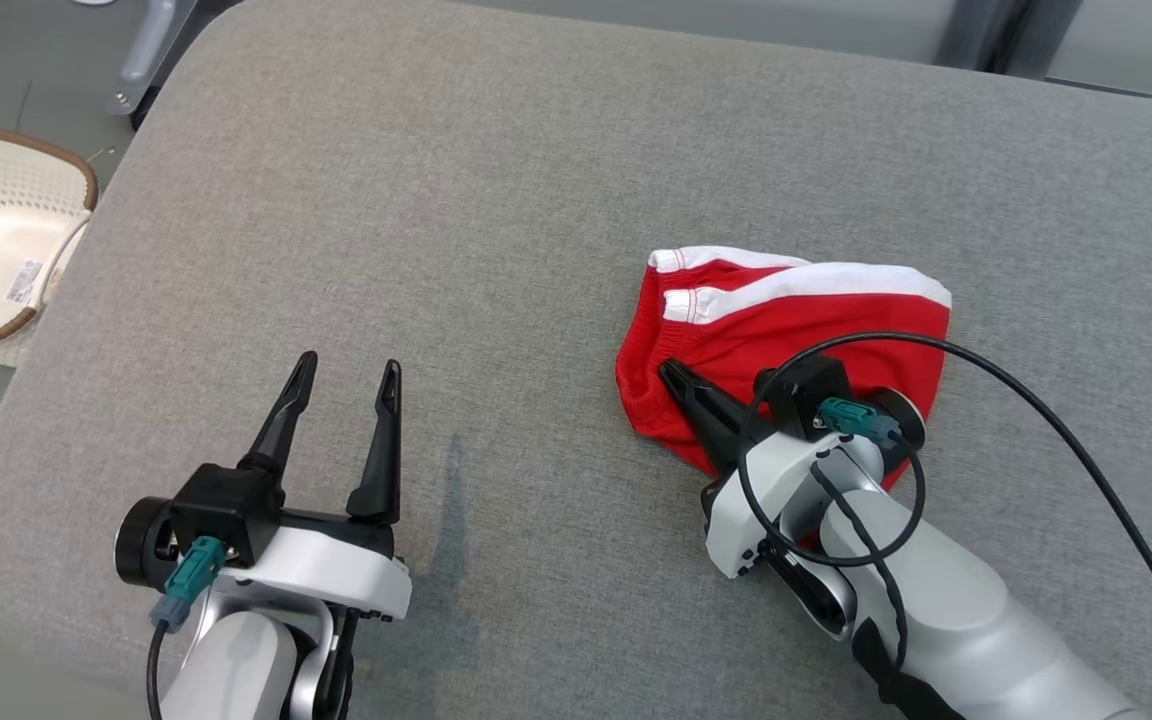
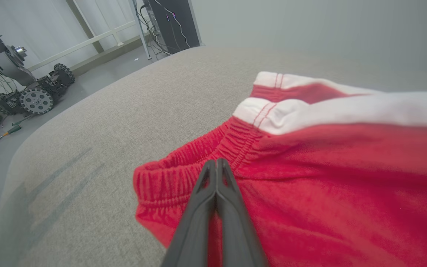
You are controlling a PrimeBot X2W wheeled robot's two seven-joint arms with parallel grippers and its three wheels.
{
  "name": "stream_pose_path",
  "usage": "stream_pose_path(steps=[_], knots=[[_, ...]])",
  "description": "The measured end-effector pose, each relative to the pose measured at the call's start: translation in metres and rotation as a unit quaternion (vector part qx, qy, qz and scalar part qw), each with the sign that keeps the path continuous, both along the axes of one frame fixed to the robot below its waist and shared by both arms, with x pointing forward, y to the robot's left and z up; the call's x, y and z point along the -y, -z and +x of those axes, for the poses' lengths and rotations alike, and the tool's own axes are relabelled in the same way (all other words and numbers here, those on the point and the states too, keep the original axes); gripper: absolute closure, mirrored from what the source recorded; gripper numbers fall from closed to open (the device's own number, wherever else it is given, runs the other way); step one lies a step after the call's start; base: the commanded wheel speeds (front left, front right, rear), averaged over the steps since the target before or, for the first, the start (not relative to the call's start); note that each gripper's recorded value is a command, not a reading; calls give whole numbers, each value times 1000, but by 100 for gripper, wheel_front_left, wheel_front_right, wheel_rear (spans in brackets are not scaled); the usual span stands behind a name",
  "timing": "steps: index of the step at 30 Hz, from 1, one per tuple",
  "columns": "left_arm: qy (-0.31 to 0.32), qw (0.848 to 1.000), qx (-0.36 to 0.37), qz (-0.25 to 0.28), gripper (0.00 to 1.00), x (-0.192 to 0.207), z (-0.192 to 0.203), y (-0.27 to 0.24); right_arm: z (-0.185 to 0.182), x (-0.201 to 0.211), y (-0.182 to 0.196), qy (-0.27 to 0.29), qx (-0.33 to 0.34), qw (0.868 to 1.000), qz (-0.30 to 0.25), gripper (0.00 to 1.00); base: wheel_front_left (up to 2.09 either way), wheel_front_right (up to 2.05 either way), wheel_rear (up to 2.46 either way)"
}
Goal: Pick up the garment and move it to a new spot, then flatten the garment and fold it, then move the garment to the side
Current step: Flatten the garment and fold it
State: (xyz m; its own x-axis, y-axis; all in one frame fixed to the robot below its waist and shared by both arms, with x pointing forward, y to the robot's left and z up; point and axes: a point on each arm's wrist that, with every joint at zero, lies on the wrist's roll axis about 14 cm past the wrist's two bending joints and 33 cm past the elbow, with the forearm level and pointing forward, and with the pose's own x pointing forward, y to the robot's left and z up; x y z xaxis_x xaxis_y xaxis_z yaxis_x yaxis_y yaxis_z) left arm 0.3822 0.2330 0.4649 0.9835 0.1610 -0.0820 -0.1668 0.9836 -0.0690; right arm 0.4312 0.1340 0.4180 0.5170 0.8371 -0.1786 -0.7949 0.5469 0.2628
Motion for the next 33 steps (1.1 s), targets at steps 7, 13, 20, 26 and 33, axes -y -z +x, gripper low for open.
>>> stream_pose_path(steps=[7,13,20,26,33], knots=[[13,1000,12,6,0,5,5,-7,12,10,-38,26,41,998,33,100,0,0,0],[21,999,23,9,0,9,7,-14,25,54,-60,84,77,992,49,100,0,0,0],[35,999,33,10,0,17,6,-19,41,149,-70,212,102,971,46,91,0,0,0],[55,998,38,11,0,28,6,-25,34,223,-75,312,112,943,35,0,0,0,0],[70,996,45,7,0,35,3,-33,11,265,-85,367,122,922,21,0,0,0,0]])
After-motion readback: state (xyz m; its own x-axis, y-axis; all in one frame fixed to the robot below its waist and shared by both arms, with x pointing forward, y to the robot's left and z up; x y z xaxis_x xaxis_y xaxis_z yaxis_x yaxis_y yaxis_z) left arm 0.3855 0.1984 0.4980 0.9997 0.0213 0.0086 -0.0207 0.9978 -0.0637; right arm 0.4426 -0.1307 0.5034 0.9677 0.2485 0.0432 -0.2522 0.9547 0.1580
